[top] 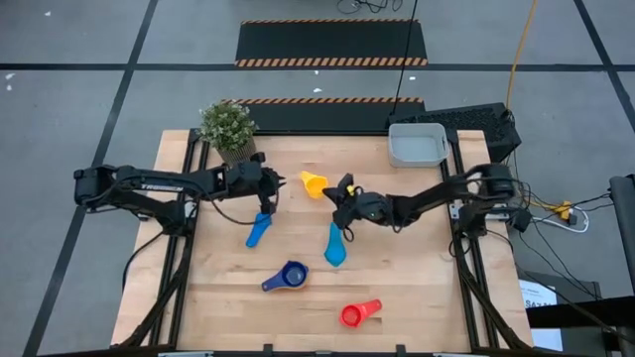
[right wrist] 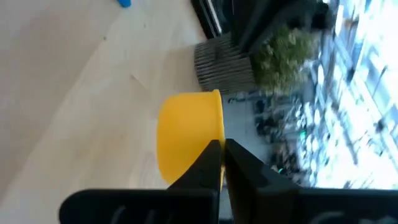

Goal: Nest measuring cups in basket
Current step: Stack the yellow measuring cup on the dark blue measuring cup

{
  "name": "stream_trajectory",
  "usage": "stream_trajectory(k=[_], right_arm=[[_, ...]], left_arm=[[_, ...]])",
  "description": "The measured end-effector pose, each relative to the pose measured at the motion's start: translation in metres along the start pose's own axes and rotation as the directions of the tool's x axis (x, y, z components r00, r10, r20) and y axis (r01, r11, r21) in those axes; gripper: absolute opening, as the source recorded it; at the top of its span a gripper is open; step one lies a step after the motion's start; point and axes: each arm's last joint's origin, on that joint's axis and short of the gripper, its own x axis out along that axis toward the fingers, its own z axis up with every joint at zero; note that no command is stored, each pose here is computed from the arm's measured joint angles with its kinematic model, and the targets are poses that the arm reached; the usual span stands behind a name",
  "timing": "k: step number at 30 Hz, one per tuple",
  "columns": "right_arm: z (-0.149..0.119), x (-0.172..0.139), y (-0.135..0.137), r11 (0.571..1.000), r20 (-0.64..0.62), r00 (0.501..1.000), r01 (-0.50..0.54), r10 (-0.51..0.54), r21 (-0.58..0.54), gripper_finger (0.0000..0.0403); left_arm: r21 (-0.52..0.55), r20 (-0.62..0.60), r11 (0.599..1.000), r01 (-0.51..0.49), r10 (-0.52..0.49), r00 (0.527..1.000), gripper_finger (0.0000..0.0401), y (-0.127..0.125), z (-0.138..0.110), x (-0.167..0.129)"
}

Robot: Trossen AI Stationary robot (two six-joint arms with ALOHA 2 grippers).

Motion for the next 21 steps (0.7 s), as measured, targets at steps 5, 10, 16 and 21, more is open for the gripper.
stream_trajectory(k=[5, 10, 16, 21], right_arm=[[0.023, -0.033, -0.021, 0.981, 0.040, 0.999, 0.028, -0.036, 0.190, 0.0001], [0.043, -0.065, -0.039, 0.929, 0.150, 0.985, 0.019, -0.080, 0.370, 0.0000], [0.059, -0.095, -0.052, 0.861, 0.262, 0.957, -0.029, -0.122, 0.508, 0.0000], [0.075, -0.118, -0.049, 0.831, 0.319, 0.938, -0.067, -0.136, 0.553, 0.0000]], left_arm=[[-0.040, 0.073, 0.998, 0.054, -0.051, 0.996, 0.0063, -0.011, 0.010, -0.023], [-0.078, 0.088, 0.985, 0.157, -0.150, 0.985, 0.0063, -0.035, 0.013, -0.040], [-0.079, 0.181, 0.971, 0.225, -0.208, 0.961, 0.0063, -0.073, 0.024, -0.060], [-0.051, 0.293, 0.965, 0.257, -0.232, 0.928, 0.0063, -0.103, 0.031, -0.083]])
